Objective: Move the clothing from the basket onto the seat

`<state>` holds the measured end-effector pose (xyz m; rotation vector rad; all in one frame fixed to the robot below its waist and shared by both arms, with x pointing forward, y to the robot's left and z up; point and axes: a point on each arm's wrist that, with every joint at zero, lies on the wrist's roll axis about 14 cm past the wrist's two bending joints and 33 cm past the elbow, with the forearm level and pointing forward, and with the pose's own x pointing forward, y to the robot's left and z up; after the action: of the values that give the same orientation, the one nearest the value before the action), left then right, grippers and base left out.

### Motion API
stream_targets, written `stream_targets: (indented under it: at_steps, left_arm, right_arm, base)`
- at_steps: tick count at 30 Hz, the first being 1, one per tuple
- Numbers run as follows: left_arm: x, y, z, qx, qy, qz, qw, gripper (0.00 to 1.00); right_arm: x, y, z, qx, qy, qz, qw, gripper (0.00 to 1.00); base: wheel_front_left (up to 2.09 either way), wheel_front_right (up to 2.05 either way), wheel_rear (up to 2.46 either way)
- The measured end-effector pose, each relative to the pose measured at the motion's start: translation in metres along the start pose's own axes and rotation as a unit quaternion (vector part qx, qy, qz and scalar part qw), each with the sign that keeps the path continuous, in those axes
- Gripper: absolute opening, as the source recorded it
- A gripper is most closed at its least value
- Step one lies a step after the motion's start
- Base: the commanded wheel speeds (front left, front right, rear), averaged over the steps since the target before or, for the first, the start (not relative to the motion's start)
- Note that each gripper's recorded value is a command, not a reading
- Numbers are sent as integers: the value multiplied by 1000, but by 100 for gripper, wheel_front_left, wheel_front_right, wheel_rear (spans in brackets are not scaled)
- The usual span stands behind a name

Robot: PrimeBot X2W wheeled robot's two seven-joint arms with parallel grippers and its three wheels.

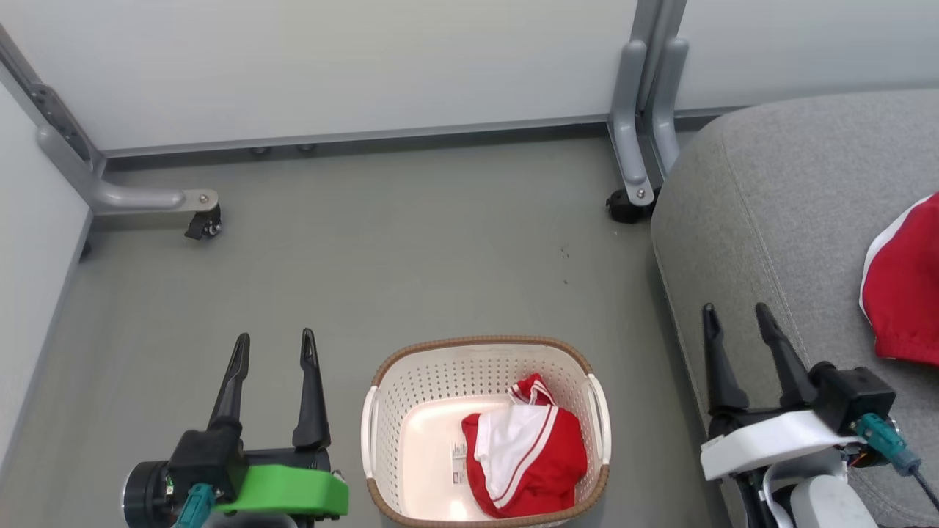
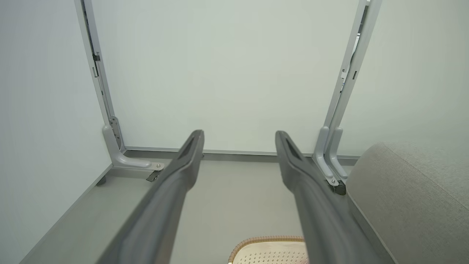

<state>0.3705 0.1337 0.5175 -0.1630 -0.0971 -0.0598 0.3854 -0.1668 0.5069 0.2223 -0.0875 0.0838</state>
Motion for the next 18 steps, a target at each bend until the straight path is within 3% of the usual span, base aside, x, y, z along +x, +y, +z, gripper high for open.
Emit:
stream_targets:
  at_steps: [3, 8, 18]
  left_arm:
    - [-11, 5, 22, -3, -35, 3, 999, 100]
    - [-30, 8, 39, -6, -60, -3, 998, 100]
    - [-48, 5, 20, -5, -26, -2, 1000, 100]
  right_arm:
    - [-6, 25, 12, -4, -18, 38, 999, 100]
    - [-20, 38, 30, -16, -45, 56, 997, 100]
    - [-49, 27, 19, -36, -22, 46, 998, 100]
  base:
    - [0, 0, 0]
    - [0, 0, 0]
    - [0, 0, 0]
